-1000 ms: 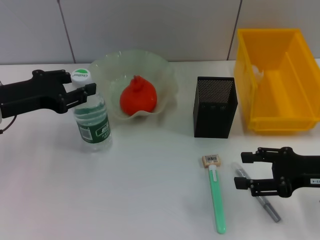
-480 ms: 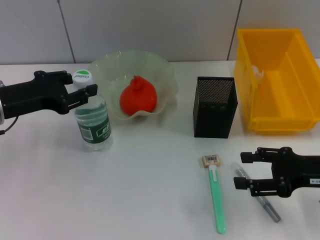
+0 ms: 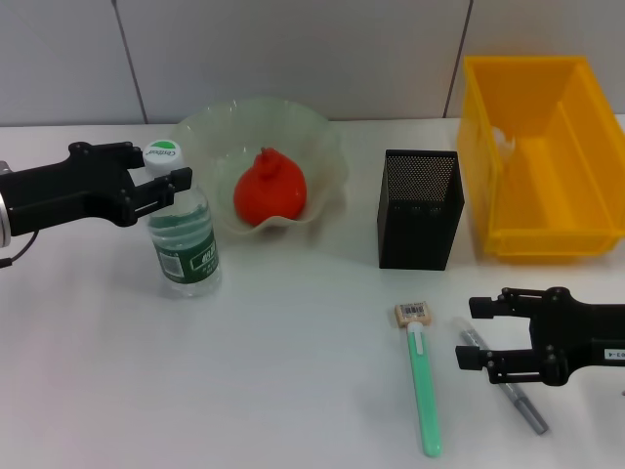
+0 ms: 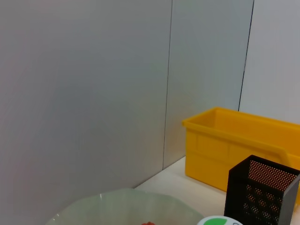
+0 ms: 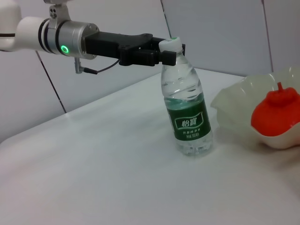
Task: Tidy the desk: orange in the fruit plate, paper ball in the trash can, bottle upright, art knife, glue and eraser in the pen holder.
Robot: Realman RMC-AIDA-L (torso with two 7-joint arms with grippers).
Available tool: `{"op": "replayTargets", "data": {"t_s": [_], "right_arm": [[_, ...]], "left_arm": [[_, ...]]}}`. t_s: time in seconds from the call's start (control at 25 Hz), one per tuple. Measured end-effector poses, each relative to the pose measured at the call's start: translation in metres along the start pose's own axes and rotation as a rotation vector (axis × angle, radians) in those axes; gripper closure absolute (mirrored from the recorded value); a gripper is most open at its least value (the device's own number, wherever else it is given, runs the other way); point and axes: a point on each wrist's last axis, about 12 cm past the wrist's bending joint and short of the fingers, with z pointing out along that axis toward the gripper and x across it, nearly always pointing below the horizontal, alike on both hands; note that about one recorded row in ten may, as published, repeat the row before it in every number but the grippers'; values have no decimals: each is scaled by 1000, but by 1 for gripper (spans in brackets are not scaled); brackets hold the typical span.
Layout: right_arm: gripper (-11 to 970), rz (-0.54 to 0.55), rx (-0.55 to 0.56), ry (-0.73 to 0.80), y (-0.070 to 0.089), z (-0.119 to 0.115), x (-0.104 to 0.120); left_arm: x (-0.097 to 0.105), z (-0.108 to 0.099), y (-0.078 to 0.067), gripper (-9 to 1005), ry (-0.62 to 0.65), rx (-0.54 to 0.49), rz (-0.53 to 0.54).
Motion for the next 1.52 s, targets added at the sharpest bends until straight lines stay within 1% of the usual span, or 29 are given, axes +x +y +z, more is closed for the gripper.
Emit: {"op": "replayTargets", "data": {"t_s": [0.88,1.12,1.32,1.52], "right_arm": [[175,4,0,0,1,0,1],[175,4,0,0,1,0,1],[175,4,0,-1,1,0,1],[175,3,1,0,1,0,1]], "left_arm": [[1,1,1,544,-2,-5,-8],[1,0,1,331,-1,-6,-8],[-2,-3,2,253,-32,-17,-15],[-11,-14,2,207,-143,-1,-52]]}}
